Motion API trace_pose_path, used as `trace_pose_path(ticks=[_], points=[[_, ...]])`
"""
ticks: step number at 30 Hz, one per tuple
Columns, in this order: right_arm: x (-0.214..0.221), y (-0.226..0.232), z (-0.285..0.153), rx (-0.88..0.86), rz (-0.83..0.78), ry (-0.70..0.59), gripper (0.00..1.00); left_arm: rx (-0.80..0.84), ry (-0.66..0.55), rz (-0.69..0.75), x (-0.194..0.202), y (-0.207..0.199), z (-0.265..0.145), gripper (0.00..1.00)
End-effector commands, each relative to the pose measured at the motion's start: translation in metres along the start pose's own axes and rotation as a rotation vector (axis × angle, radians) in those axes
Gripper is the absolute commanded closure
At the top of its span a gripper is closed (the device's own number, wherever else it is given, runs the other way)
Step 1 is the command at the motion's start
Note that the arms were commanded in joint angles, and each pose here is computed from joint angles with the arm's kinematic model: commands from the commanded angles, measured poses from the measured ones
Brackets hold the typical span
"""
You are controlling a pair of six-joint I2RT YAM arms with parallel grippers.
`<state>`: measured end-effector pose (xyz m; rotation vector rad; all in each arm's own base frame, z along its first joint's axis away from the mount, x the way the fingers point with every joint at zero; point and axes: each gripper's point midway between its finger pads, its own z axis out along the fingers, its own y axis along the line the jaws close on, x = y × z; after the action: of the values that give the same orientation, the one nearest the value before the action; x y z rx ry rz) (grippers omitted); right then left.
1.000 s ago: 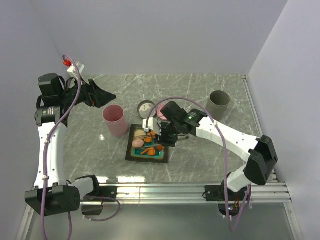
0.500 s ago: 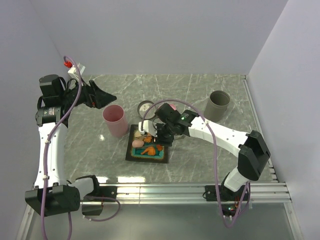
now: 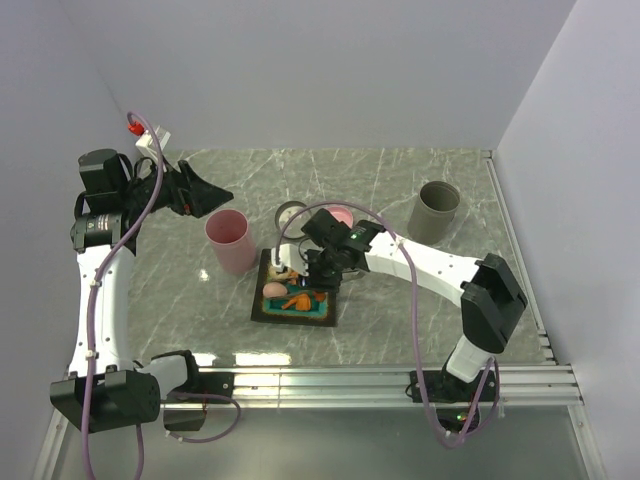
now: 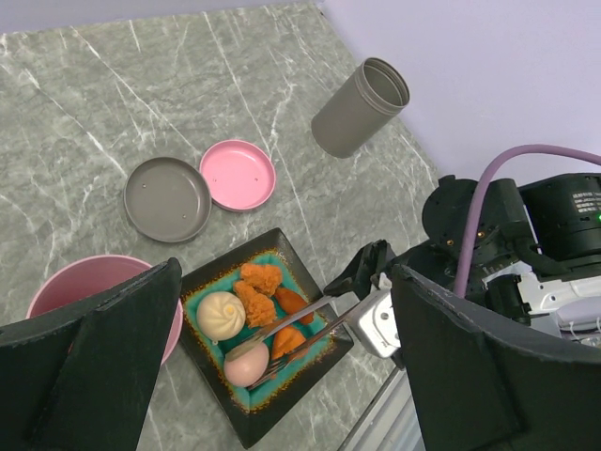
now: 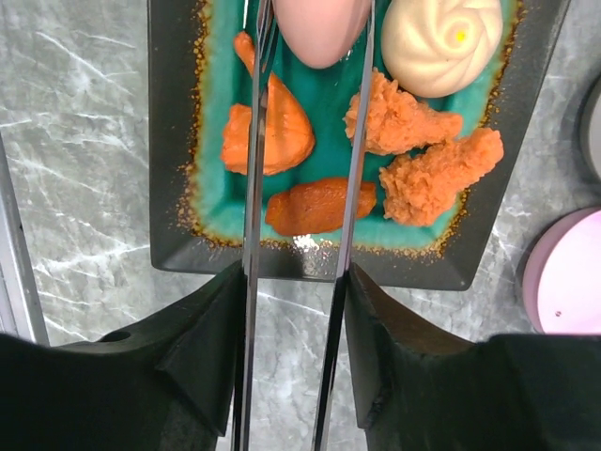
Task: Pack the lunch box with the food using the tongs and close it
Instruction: Pick up the food using the clamp, then place the food into the lunch box
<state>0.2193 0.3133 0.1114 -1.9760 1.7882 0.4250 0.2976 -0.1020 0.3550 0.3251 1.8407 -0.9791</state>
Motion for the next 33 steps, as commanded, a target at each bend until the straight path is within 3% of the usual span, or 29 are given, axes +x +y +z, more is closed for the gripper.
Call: trace_pose_path(ticks=[1, 10, 20, 27, 33], points=[[-0.021, -0.011, -0.005, 0.029, -0.02, -0.048, 0.52, 0.017, -0.03, 0.057, -0.01, -0.011, -0.006, 0.01], [-0.03, -0.001, -0.025, 0.007, 0.022, -0.089, 0.61, -0.006, -0.056, 0.051, -0.019, -0.014, -0.008, 0.01], [-0.064, -0.006, -0.084, 0.019, 0.113, -0.264, 0.64, -0.03, -0.09, 0.058, -0.035, -0.016, -0.01, 0.01], [-0.115, -0.051, -0.137, 0.088, 0.204, -0.462, 0.65, -0.026, -0.12, 0.067, -0.044, -0.02, -0.011, 0.01], [-0.147, -0.09, -0.139, 0.142, 0.251, -0.523, 0.65, -0.016, -0.121, 0.068, -0.05, -0.02, -0.01, 0.01]])
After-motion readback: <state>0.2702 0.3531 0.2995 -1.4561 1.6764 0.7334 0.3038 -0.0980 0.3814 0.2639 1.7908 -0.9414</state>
